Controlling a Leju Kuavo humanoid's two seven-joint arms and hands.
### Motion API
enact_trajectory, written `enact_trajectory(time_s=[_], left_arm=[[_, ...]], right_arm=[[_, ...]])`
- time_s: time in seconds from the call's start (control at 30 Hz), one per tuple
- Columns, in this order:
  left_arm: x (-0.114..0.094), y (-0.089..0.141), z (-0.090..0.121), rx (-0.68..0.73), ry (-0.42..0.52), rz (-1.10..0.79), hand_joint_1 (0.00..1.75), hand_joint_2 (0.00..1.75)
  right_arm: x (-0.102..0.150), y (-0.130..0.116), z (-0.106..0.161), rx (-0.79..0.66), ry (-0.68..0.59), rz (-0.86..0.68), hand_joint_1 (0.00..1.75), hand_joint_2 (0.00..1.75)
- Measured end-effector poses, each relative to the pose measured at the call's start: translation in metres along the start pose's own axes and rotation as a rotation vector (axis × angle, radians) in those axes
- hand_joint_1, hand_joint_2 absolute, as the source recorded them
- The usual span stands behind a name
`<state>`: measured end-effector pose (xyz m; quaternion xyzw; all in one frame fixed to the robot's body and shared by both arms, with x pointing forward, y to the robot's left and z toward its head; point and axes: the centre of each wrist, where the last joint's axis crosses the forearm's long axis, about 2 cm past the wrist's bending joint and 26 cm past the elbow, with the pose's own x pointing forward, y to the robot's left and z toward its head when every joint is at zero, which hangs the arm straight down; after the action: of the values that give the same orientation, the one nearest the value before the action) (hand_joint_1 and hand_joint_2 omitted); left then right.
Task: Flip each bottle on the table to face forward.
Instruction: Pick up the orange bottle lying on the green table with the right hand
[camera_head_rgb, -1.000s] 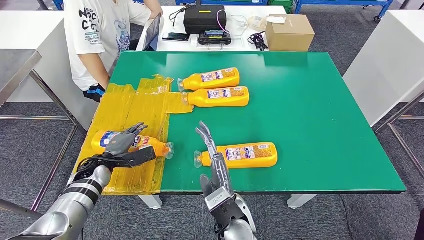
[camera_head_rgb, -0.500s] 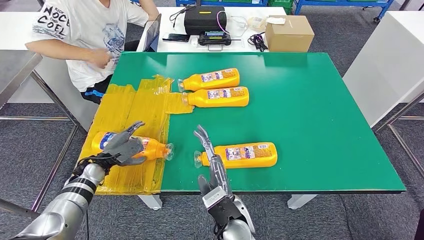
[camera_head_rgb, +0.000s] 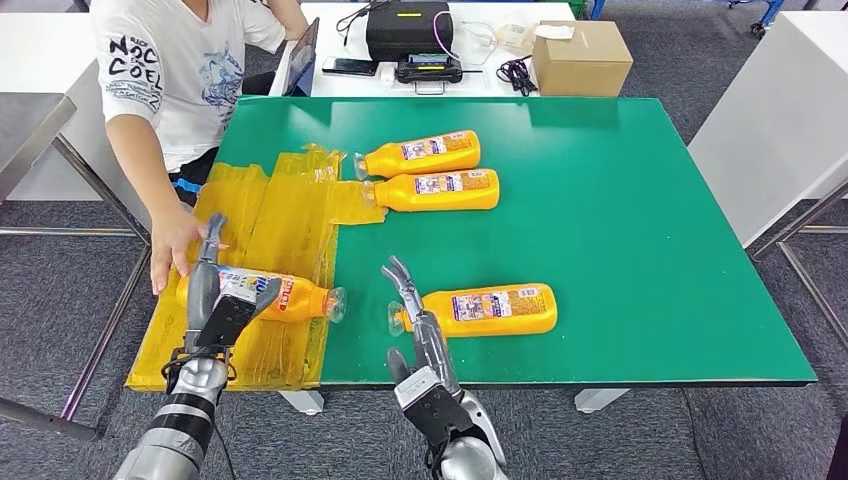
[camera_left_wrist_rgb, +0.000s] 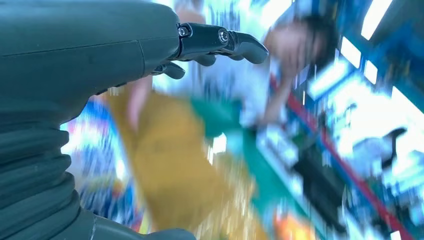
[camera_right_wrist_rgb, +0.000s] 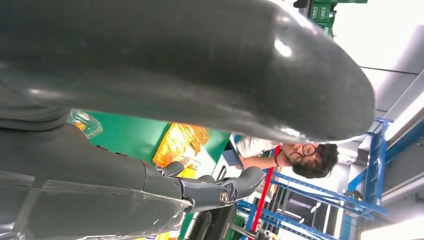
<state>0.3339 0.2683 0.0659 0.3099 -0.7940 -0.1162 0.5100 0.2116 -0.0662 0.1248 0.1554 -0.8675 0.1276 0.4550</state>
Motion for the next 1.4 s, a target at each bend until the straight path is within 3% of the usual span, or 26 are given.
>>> enact_trajectory(time_s=[0.17, 0.3, 0.43, 0.6, 0.9, 1.4], left_arm=[[0.011, 0.003, -0.002, 0.074, -0.061, -0.069, 0.00, 1.75], [0.033, 0.012, -0.009, 0.182, -0.164, -0.158, 0.00, 1.75], [0.051, 0.022, -0.012, 0.324, -0.148, -0.086, 0.00, 1.75], [0.051, 0.025, 0.003, 0.420, -0.052, 0.040, 0.00, 1.75], [0.041, 0.022, 0.037, 0.389, 0.031, 0.098, 0.00, 1.75], [0.034, 0.008, 0.060, 0.292, 0.080, 0.097, 0.00, 1.75]], right_arm=[[-0.002, 0.001, 0.000, 0.006, 0.006, 0.006, 0.00, 0.00], [-0.003, 0.001, 0.000, 0.011, 0.014, 0.053, 0.00, 0.00], [-0.003, -0.002, 0.002, 0.021, 0.062, 0.206, 0.00, 1.75], [-0.005, -0.012, 0.012, 0.031, 0.167, 0.367, 0.00, 1.75], [-0.012, -0.067, 0.030, 0.028, 0.354, 0.635, 0.00, 1.75], [-0.013, -0.105, 0.047, 0.105, 0.487, 0.766, 0.00, 1.75]])
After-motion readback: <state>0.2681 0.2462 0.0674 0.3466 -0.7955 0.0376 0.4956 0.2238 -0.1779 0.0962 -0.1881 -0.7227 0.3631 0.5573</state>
